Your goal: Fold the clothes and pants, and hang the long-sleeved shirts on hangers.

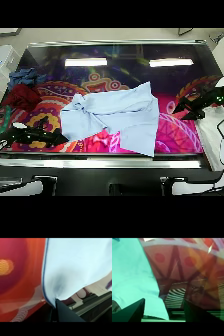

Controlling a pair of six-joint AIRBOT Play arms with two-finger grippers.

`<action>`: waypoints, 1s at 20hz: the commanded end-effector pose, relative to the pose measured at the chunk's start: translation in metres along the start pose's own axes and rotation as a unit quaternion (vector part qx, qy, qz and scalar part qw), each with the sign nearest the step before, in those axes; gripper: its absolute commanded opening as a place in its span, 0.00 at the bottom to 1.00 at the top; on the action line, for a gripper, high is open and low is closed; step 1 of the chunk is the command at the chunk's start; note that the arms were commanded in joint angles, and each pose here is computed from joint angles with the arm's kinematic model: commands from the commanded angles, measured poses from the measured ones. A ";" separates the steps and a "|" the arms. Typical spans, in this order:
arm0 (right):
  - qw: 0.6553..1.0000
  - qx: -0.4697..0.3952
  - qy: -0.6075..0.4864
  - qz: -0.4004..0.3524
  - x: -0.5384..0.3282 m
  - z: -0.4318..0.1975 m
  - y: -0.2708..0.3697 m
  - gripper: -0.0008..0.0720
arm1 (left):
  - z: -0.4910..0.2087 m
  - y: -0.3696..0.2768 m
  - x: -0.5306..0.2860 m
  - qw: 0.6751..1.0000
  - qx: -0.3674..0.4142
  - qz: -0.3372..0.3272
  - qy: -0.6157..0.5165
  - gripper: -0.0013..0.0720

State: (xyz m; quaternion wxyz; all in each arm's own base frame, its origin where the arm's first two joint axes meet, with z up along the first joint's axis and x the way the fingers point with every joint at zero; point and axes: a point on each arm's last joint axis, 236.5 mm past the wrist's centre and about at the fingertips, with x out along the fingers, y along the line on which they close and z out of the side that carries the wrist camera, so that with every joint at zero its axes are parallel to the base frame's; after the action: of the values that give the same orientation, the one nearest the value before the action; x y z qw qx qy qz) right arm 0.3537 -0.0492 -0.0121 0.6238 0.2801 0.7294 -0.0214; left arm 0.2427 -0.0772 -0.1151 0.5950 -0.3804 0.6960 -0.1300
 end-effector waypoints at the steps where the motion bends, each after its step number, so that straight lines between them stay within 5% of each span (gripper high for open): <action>1: 1.000 0.014 0.013 -0.004 0.023 -0.005 -0.010 0.74 | -0.001 -0.001 0.000 1.000 -0.001 -0.003 0.003 0.06; 7: 0.990 0.056 0.032 0.122 0.085 -0.001 0.026 0.76 | -0.006 -0.009 -0.006 1.000 0.010 -0.009 0.006 0.06; 15: 0.995 -0.019 0.044 0.089 0.127 -0.011 0.067 0.73 | -0.005 -0.012 -0.010 1.000 0.016 -0.009 0.001 0.06; 17: 0.994 -0.034 0.056 0.085 0.131 -0.019 0.075 0.38 | -0.001 -0.015 -0.013 1.000 0.021 -0.009 -0.005 0.06; 18: 0.993 -0.038 0.071 0.089 0.127 -0.027 0.079 0.08 | 0.003 -0.018 -0.017 1.000 0.025 -0.010 -0.007 0.06; 20: 0.991 -0.077 0.064 0.094 0.106 -0.029 0.087 0.06 | 0.017 -0.034 -0.034 0.998 0.053 -0.013 -0.022 0.06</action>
State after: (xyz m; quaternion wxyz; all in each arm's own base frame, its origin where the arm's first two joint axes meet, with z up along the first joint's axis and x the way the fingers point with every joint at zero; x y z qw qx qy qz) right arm 0.3608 0.0658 -0.0954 0.5910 0.3204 0.7363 0.0768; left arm 0.2562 -0.0759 -0.0891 0.6129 -0.3697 0.6814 -0.1531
